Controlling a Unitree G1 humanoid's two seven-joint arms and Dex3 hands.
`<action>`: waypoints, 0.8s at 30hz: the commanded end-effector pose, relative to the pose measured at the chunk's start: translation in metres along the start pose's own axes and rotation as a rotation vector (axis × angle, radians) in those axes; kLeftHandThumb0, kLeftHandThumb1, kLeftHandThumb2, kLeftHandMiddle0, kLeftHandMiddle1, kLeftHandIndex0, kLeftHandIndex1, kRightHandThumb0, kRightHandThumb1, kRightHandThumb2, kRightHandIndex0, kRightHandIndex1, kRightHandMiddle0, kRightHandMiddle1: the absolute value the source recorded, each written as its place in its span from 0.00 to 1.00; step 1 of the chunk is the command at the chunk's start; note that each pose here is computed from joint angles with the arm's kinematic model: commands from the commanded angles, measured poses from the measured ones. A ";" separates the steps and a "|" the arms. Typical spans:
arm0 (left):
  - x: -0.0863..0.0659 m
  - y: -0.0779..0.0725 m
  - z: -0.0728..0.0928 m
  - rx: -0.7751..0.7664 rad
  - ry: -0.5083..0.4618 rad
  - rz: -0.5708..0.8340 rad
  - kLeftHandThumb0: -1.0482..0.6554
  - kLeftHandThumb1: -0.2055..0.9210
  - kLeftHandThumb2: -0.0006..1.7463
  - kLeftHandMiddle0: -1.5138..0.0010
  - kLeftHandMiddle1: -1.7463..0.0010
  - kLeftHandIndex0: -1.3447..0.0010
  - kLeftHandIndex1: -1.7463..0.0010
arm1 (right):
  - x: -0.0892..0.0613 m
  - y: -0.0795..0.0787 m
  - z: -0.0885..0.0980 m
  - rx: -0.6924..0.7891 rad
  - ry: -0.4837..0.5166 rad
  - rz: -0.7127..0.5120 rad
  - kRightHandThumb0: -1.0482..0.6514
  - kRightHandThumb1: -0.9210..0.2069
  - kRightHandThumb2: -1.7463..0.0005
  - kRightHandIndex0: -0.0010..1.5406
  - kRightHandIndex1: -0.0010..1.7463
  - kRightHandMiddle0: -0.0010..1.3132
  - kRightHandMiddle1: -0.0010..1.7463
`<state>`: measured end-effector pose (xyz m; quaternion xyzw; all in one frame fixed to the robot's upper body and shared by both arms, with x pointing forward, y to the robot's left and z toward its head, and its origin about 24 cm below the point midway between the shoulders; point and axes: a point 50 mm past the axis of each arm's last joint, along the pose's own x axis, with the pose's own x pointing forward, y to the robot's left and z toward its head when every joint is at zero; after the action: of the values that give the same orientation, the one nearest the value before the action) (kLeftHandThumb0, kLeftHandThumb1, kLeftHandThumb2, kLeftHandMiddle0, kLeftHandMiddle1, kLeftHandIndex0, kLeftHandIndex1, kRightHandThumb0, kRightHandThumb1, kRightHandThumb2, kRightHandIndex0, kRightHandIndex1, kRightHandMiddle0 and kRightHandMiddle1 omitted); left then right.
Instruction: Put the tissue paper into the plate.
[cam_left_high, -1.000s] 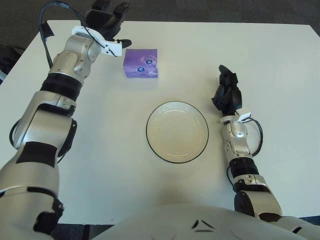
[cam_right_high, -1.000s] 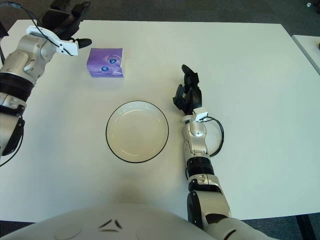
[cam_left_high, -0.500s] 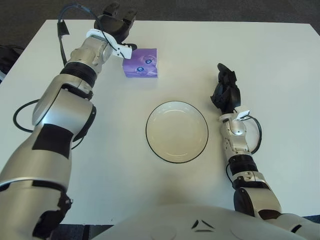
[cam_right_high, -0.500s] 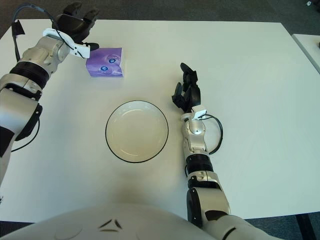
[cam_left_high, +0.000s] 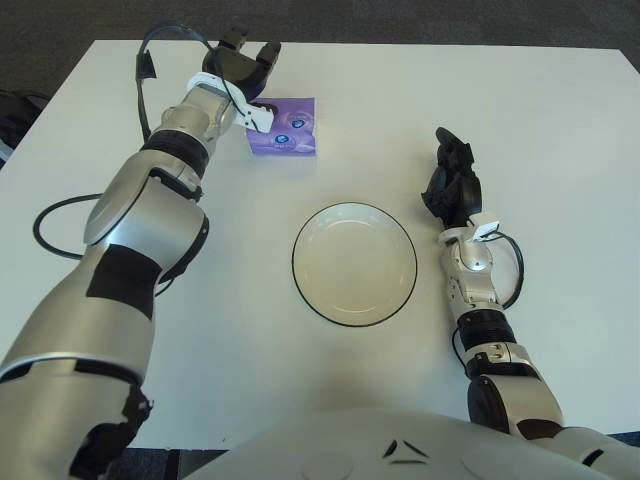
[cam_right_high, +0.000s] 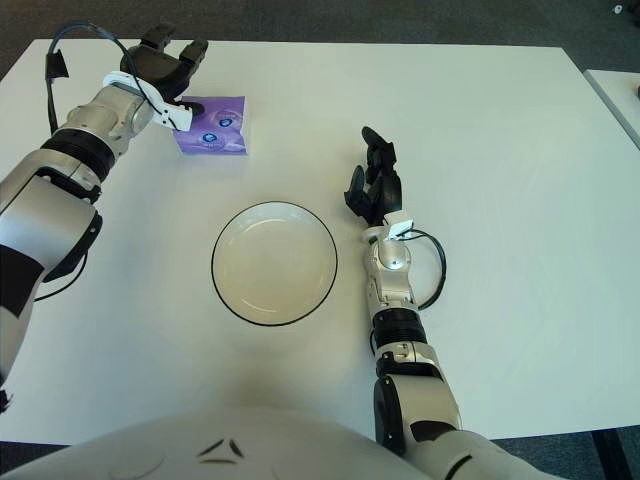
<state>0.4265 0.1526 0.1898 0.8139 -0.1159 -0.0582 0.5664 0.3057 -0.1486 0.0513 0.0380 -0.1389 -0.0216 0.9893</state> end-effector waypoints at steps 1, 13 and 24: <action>-0.001 -0.007 0.003 0.023 -0.001 -0.028 0.00 1.00 0.53 1.00 1.00 1.00 1.00 | -0.045 -0.004 -0.050 0.021 0.256 -0.047 0.28 0.00 0.53 0.13 0.00 0.00 0.32; -0.002 -0.014 0.008 -0.024 -0.019 -0.079 0.00 1.00 0.50 0.99 1.00 0.99 0.99 | -0.046 -0.003 -0.050 0.033 0.257 -0.053 0.28 0.00 0.53 0.14 0.00 0.00 0.33; -0.001 -0.012 0.011 -0.264 -0.040 -0.212 0.00 1.00 0.43 1.00 1.00 0.97 0.98 | -0.047 -0.004 -0.052 0.023 0.276 -0.063 0.25 0.00 0.54 0.14 0.00 0.00 0.35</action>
<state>0.4259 0.1469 0.1792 0.7644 -0.0533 -0.1264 0.6300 0.3058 -0.1489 0.0509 0.0390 -0.1363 -0.0248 0.9896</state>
